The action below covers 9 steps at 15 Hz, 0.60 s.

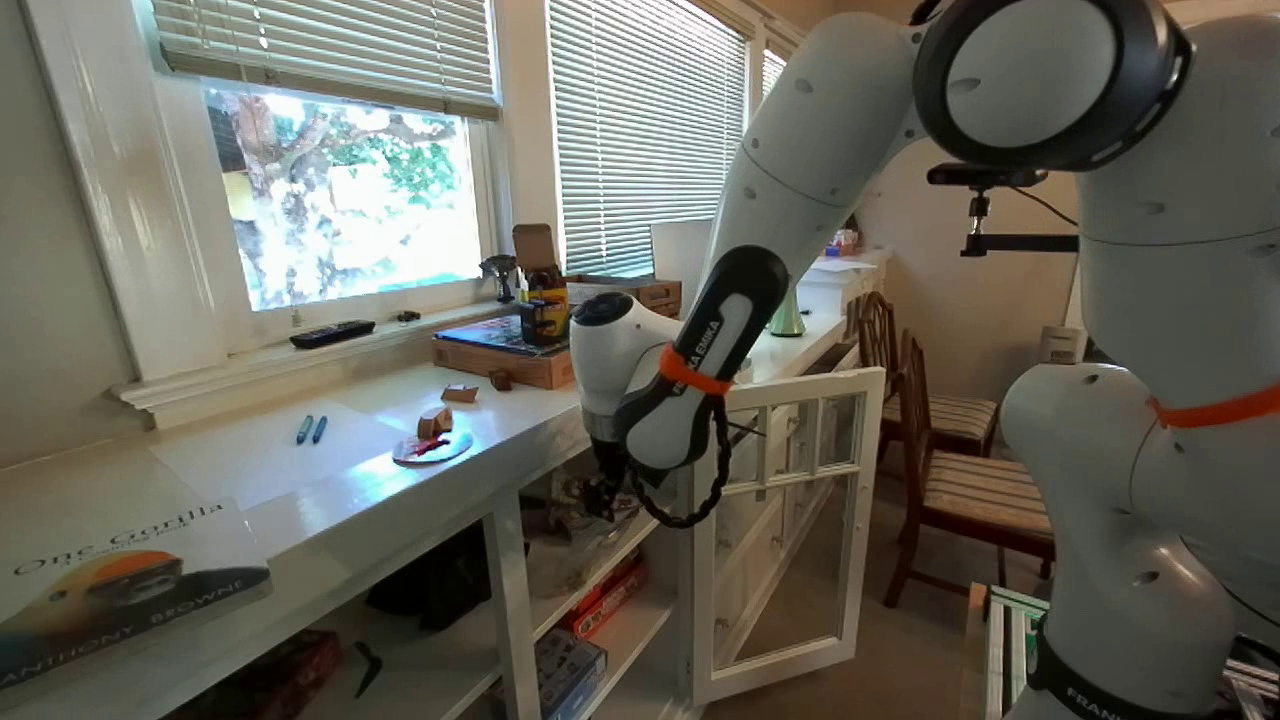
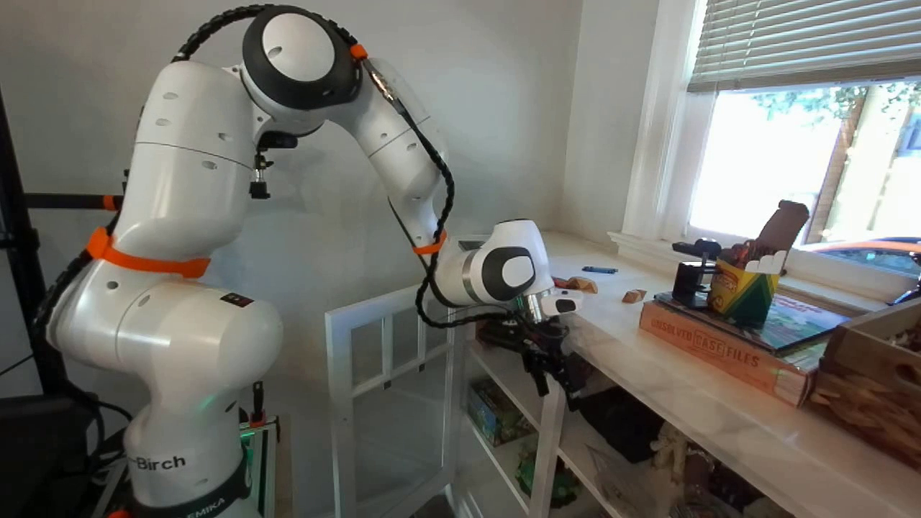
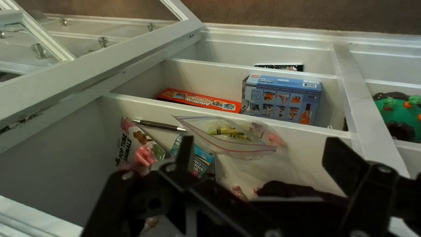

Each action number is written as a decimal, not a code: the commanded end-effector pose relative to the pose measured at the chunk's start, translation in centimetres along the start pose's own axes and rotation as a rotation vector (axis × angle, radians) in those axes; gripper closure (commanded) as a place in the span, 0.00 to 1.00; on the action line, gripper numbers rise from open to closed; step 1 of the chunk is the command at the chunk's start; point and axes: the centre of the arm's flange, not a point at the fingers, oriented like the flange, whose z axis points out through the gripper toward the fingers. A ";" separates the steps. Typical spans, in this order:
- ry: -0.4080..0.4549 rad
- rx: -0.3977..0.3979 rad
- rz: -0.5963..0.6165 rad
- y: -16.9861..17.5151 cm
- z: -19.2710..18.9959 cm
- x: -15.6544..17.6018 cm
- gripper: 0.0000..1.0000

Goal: Pick up the plastic from the counter and put it in the cabinet

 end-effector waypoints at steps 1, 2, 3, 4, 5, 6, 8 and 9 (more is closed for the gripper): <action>0.002 0.055 0.042 0.1 -2.7 -1.5 0.00; 0.002 0.065 0.052 0.1 -3.0 -1.6 0.00; 0.000 0.072 0.059 0.2 -3.4 -1.7 0.00; 0.000 0.094 0.065 0.3 -3.8 -1.9 0.00; 0.005 0.101 0.073 0.3 -4.2 -2.0 0.00; 0.012 0.102 0.079 0.4 -4.7 -2.1 0.00; 0.016 0.105 0.088 0.7 -5.3 -2.1 0.00; 0.017 0.115 0.084 0.8 -5.6 -2.2 0.00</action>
